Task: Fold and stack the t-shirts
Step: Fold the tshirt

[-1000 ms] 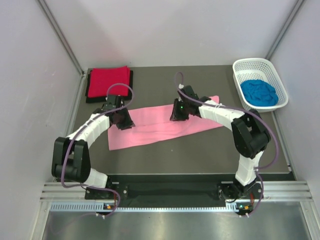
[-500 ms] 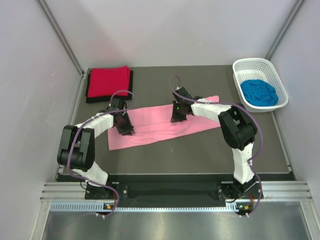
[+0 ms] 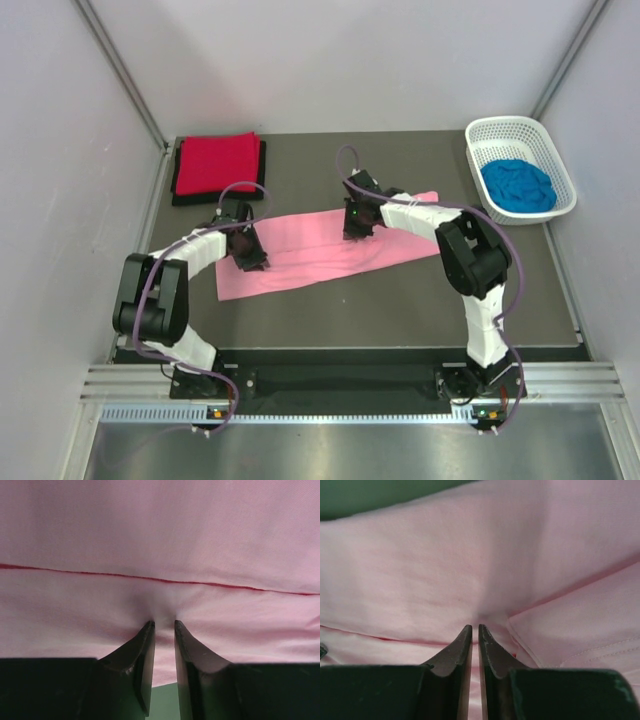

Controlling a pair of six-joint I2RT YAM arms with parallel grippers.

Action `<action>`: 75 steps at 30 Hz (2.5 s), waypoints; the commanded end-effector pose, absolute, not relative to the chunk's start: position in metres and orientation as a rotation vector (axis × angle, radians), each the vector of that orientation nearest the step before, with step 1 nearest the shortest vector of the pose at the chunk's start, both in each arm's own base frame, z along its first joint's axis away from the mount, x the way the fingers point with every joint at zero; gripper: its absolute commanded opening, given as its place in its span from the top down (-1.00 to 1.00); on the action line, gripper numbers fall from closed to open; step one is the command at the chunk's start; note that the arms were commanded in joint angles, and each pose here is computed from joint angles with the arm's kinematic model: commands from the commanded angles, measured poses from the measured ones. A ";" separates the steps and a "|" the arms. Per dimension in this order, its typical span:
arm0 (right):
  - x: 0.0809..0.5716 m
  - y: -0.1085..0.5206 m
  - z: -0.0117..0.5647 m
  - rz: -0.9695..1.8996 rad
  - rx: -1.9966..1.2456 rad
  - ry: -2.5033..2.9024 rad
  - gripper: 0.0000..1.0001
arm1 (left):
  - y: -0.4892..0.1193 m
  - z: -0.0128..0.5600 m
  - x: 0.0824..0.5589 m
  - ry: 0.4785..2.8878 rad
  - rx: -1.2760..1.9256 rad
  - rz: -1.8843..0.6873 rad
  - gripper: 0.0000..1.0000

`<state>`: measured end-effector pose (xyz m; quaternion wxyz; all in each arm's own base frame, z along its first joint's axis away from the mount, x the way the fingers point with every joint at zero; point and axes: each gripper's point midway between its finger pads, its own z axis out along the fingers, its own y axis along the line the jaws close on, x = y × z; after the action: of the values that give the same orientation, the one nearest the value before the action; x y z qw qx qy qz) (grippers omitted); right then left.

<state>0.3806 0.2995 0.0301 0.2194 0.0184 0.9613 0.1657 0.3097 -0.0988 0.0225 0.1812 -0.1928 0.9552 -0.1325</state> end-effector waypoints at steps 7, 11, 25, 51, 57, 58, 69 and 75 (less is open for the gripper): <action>0.390 0.323 0.090 0.557 -0.327 2.473 0.53 | -0.082 0.024 0.301 2.675 -0.558 -0.280 0.42; 0.384 0.334 0.102 0.684 -0.685 2.357 0.55 | -0.081 0.023 0.298 2.677 -0.561 -0.275 0.42; 0.367 0.322 0.081 0.802 -1.364 2.164 0.25 | -0.103 0.083 0.300 2.599 -0.491 -0.481 0.38; 0.372 0.322 0.048 0.816 -1.493 2.200 0.31 | -0.063 0.020 0.265 2.663 -0.750 -0.368 0.44; 0.374 0.326 0.042 0.789 -1.496 2.206 0.31 | -0.059 0.017 0.264 2.667 -0.761 -0.370 0.45; 0.375 0.326 0.040 0.778 -1.498 2.208 0.31 | -0.059 0.015 0.263 2.671 -0.763 -0.366 0.45; 0.376 0.329 0.030 0.713 -1.516 2.216 0.40 | -0.055 0.013 0.260 2.672 -0.774 -0.355 0.45; 0.369 0.330 0.037 0.742 -1.526 2.191 0.53 | -0.054 0.015 0.262 2.667 -0.775 -0.352 0.45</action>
<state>0.3659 0.3171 0.0289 0.1590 -0.5252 0.7960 0.2553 0.2613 -0.0653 0.0206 0.1584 -0.2673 0.9392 -0.1462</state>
